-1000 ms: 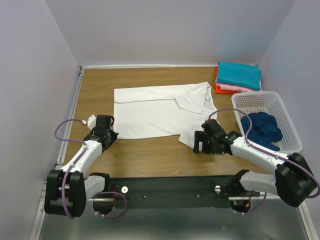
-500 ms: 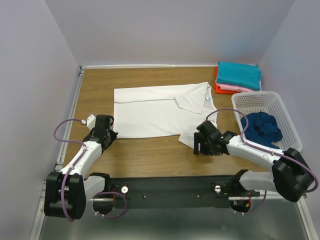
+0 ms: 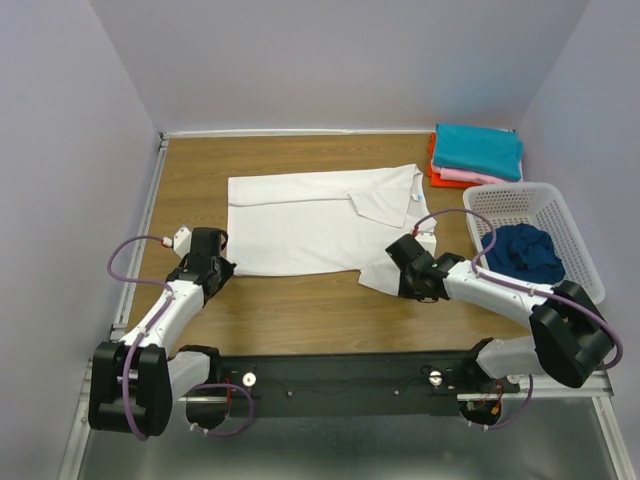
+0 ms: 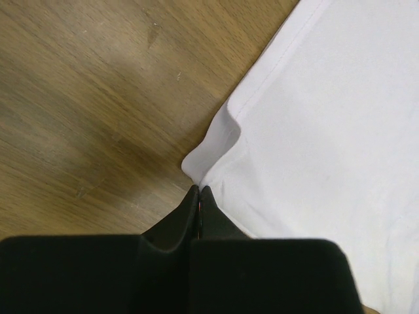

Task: Fold and stack the t-shirts
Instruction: Fold the tshirt

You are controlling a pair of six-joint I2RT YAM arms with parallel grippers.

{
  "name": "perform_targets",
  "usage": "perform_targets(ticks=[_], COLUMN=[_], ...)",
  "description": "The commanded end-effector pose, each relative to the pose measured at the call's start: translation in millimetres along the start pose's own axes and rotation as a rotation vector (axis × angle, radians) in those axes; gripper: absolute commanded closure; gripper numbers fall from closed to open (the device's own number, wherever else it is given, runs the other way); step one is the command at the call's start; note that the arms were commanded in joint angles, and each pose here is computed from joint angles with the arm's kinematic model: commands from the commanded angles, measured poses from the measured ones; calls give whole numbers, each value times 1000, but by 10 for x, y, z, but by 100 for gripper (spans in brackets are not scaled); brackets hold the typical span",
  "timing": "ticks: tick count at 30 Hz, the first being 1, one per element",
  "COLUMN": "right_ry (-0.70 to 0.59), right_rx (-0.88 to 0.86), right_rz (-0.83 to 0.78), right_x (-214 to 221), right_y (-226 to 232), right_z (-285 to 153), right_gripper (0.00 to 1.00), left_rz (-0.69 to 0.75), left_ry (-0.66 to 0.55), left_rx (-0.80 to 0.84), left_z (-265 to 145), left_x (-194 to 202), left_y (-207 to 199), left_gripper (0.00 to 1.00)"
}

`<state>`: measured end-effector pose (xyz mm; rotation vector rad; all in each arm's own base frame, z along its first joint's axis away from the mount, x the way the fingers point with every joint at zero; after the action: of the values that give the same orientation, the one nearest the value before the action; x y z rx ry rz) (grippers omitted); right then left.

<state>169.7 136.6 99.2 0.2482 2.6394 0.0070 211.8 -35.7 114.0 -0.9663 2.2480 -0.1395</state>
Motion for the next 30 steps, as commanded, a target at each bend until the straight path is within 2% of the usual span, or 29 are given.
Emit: perform_targets(ticks=[1, 9, 12, 20, 30], right_ry=[-153, -281, -328, -345, -336], right_rx=[15, 47, 46, -6, -32], right_rz=[9, 68, 105, 121, 62], right_x=[-350, -896, -1261, -1851, -2400], right_y=[118, 238, 263, 355, 466], right_z=[-152, -227, -230, -63, 281], right_gripper=[99, 99, 99, 99, 99], left_rz=[5, 3, 11, 22, 38], left_ry=[-53, -73, -82, -84, -80], left_rx=[34, 55, 70, 65, 12], left_z=[-38, -3, 26, 195, 485], left_x=[-163, -327, -457, -690, -938], left_y=[-144, -327, -468, -687, -808], left_gripper=[100, 100, 100, 100, 100])
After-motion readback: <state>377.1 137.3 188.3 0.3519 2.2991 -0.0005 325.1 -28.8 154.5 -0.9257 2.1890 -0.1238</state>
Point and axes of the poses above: each gripper's point midway between its finger pads, its own z axis out along the fingers, its own y axis along the line the jaws close on, x = y × z, the point moved 9 cm from there along -z, back along the fingers, and after that the axes turned 4 degrees about z, right-handed, at the moved point
